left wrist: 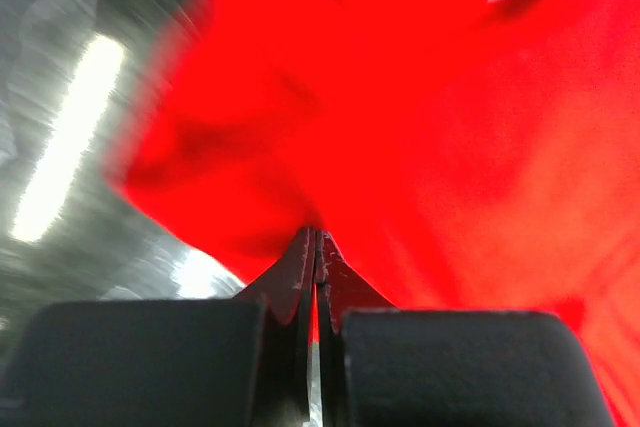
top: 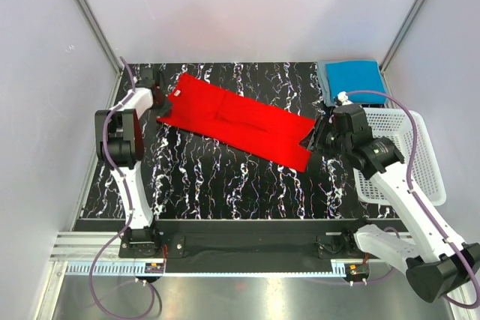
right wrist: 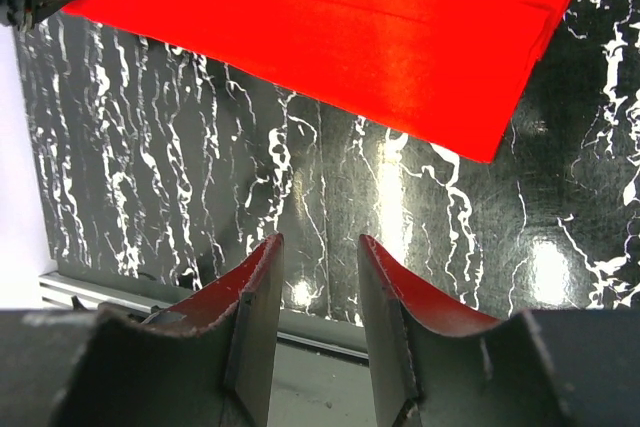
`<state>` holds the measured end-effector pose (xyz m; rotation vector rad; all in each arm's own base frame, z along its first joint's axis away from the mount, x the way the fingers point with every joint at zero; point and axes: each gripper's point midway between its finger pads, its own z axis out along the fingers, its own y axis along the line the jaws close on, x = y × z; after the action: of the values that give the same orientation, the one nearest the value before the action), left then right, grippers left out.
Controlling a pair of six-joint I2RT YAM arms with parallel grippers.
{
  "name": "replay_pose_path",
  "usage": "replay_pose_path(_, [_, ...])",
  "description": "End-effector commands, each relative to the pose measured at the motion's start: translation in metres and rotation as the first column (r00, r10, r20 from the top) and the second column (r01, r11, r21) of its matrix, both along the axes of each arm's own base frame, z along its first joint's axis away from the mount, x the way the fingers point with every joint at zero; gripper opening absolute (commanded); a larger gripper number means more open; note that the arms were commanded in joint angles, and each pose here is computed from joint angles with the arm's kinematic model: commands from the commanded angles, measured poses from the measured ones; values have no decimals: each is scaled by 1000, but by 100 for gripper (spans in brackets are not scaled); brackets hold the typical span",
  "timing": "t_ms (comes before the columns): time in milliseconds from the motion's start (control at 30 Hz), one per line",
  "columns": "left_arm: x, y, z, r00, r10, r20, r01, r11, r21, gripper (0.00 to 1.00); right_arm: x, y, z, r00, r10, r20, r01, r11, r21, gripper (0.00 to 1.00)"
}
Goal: Fold and stack the t-shirts
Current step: Fold the tshirt
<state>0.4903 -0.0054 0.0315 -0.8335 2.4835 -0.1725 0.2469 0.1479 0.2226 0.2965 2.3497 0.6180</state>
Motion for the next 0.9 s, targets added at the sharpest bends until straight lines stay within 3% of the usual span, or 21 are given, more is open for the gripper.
replay_pose_path(0, [13,43,-13,996,58,-66,-48,988,146,0,5,1,22,997,-9,75,6,999,38,43])
replay_pose_path(33, [15,45,-18,995,45,-90,-38,996,83,0,6,2,22,997,-9,75,6,999,38,43])
replay_pose_path(133, [44,55,-22,995,51,-80,-47,998,41,0,10,1,22,998,-20,66,19,1000,24,43])
replay_pose_path(267, [73,76,-7,997,70,-30,-67,995,78,0,12,-3,23,998,-34,46,35,999,-7,43])
replay_pose_path(400, [108,89,41,988,43,147,-54,996,76,0,15,-9,28,996,-63,58,64,998,-26,43])
replay_pose_path(467, [109,74,54,979,12,205,-18,1000,24,0,16,-8,29,996,-61,61,62,998,-17,43])
replay_pose_path(533, [112,45,115,931,-48,363,61,998,-23,1,15,-6,28,997,-53,56,53,998,-15,44])
replay_pose_path(567, [95,34,103,940,-53,337,70,997,-39,2,14,-6,26,997,-49,53,50,999,-19,43])
replay_pose_path(600, [86,16,147,906,-81,415,98,995,-19,2,15,-8,23,997,-53,52,54,998,-26,44])
replay_pose_path(667, [58,-5,171,883,-104,457,115,993,3,2,15,-10,21,997,-57,57,59,998,-34,44])
replay_pose_path(767, [23,-65,176,863,-190,468,214,977,2,3,12,-10,21,997,-52,61,55,998,-33,44])
replay_pose_path(867, [-12,-141,161,831,-299,470,372,926,-70,2,6,-10,27,996,-47,76,48,999,-10,44])
